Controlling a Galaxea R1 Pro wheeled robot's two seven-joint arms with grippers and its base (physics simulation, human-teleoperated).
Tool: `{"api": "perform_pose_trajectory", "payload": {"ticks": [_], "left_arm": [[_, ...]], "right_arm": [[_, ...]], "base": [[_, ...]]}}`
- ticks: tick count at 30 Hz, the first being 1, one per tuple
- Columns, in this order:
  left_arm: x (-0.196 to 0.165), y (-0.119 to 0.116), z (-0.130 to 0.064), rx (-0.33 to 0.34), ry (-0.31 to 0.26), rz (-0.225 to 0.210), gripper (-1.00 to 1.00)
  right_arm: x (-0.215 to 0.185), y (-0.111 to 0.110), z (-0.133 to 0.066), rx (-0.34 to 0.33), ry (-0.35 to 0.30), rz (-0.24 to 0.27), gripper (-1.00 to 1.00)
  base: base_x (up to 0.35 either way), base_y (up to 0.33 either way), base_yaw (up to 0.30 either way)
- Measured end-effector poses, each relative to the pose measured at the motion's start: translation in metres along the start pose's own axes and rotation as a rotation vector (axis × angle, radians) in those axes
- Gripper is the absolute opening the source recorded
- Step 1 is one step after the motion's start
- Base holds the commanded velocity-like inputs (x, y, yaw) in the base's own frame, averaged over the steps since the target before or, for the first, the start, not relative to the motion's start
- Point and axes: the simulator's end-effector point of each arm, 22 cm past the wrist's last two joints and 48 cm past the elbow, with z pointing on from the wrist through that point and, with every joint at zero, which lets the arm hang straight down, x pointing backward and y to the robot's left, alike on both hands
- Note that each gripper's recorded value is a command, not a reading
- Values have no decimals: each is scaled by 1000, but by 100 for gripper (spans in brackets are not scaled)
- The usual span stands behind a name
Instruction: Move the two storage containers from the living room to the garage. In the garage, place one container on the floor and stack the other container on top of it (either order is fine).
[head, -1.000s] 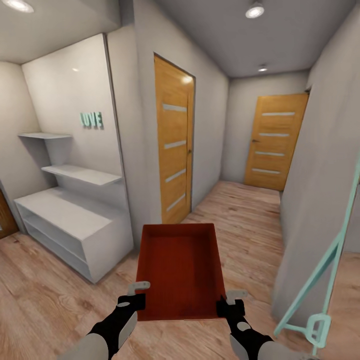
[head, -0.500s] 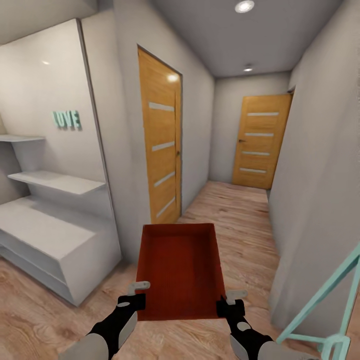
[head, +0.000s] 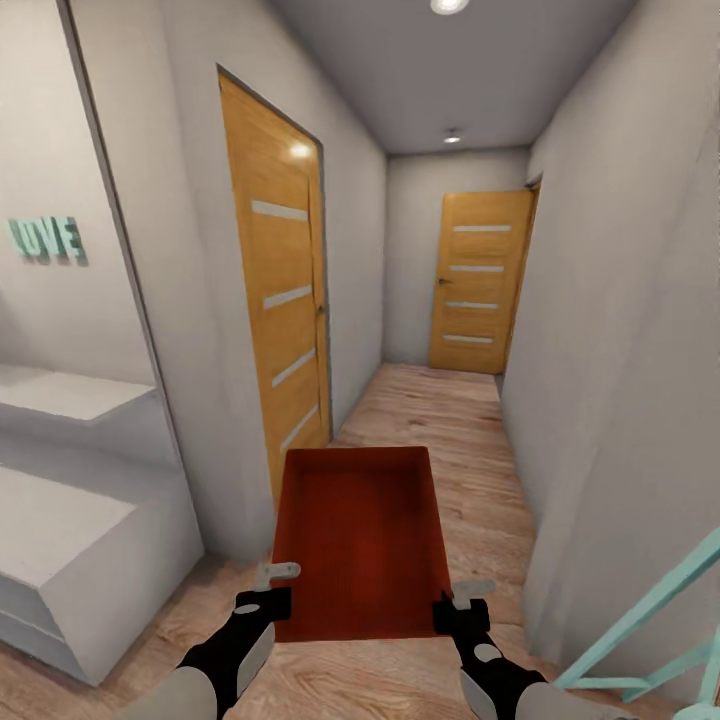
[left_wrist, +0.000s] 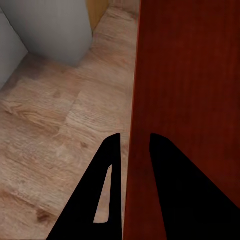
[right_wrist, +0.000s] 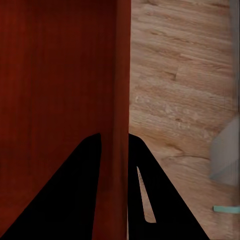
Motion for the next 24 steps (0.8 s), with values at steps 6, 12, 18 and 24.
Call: {"api": "perform_pose_trajectory", "payload": {"ticks": [6,12,18,24], "left_arm": [[0,0,0,0,0,0,-100],[0,0,0,0,0,0,-100],[0,0,0,0,0,0,-100],[0,0,0,0,0,-1,-100]], "right_arm": [[0,0,0,0,0,0,-100],[0,0,0,1,0,-1,-100],[0,0,0,0,0,0,-100],[0,0,0,0,0,-1,-100]], "base": [[322,162,-263],[322,162,-263],[322,162,-263],[322,162,-263]]}}
